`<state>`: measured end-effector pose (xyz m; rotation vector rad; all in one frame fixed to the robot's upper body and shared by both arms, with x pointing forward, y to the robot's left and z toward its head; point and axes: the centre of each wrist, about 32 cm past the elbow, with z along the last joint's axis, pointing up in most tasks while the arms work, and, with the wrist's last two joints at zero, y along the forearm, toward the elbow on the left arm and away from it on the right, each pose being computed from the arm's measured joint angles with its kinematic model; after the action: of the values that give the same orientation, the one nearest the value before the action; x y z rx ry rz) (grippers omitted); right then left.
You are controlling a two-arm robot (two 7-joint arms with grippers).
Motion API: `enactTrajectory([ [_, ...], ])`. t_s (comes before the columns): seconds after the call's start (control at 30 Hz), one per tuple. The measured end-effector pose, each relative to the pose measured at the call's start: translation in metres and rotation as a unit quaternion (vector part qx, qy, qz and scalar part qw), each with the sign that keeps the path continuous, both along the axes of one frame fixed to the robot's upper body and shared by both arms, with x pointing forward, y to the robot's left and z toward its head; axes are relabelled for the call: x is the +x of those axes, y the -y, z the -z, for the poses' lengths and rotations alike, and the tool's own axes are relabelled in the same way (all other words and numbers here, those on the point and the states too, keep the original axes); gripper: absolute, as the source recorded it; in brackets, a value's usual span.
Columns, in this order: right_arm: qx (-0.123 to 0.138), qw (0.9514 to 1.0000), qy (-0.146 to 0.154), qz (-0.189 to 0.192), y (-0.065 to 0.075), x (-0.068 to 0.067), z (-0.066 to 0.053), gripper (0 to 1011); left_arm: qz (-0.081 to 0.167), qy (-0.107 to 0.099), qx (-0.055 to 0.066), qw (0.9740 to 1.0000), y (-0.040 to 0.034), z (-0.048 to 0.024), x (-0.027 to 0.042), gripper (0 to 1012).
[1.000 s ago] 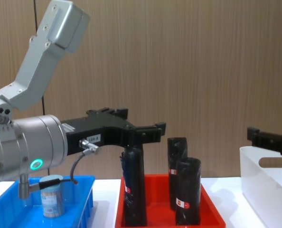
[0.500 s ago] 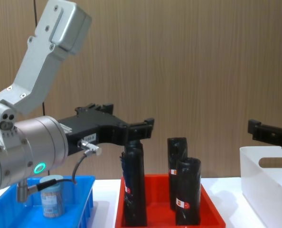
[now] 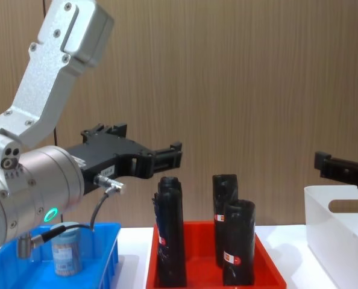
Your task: Pick the cotton swabs from the blue box and place them into the white box.
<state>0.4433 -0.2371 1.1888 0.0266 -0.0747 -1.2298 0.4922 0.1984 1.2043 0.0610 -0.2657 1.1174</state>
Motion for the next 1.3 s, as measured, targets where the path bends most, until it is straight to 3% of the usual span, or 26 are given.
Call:
enactTrajectory([
  [0.67, 0.000, 1.0000, -0.002, -0.002, 0.001, 0.001, 0.000, 1002, -0.003, 0.001, 0.000, 1.0000, 0.0002, -0.0002, -0.0003, 1004],
  [1.1, 0.004, 0.9983, -0.039, -0.043, 0.005, 0.011, -0.005, 1002, -0.003, 0.001, 0.000, 1.0000, 0.0000, -0.0001, -0.0002, 1004],
  [1.3, 0.004, 0.9950, -0.066, -0.075, 0.008, 0.021, -0.005, 1001, -0.003, 0.001, 0.000, 1.0000, -0.0001, -0.0001, -0.0002, 1004],
])
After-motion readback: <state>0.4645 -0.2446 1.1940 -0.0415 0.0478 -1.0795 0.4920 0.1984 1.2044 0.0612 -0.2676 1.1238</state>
